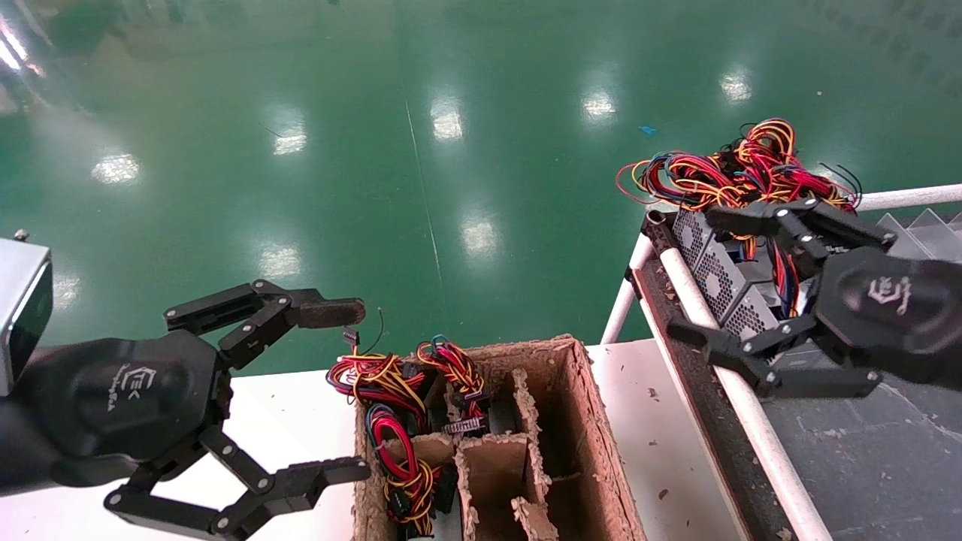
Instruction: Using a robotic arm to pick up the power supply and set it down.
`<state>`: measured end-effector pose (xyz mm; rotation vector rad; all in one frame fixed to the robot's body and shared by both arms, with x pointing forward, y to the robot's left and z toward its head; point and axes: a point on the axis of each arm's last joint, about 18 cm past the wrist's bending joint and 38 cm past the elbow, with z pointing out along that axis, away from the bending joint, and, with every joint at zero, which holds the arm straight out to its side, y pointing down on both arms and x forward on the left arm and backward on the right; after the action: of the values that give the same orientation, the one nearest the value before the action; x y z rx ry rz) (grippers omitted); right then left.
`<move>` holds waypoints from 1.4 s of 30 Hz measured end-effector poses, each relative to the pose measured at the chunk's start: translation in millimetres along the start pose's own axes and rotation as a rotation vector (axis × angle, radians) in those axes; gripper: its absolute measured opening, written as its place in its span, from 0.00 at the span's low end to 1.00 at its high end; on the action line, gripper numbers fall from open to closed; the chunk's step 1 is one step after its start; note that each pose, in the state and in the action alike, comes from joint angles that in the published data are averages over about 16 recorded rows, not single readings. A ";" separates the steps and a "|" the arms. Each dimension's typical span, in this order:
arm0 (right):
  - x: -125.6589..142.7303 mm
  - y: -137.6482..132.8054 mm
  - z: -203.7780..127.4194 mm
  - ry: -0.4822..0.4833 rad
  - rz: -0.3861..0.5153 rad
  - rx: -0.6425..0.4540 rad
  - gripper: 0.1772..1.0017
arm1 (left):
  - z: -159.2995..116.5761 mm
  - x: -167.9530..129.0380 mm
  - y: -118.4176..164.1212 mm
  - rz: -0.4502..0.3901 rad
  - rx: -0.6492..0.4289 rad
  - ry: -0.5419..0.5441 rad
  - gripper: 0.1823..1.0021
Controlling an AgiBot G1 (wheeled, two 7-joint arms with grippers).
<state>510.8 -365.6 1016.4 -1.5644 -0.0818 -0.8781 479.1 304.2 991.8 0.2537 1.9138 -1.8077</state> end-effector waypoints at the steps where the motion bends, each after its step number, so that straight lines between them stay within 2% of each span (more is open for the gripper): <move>1: -2.5 -0.5 1.8 -0.011 0.004 0.004 0.99 | 0.0 0.0 0.0 0.000 0.000 0.000 1.00; 25: -62.4 -12.0 35.6 -0.272 0.105 0.076 1.00 | 0.0 0.0 0.0 0.000 0.000 0.000 1.00; 42: -68.7 -13.2 38.2 -0.299 0.116 0.084 1.00 | -0.1 -0.1 0.1 0.000 0.000 -0.001 1.00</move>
<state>473.6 -299.9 991.0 -1.5951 -0.2367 -0.5389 479.2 304.3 991.8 0.2529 1.9135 -1.8080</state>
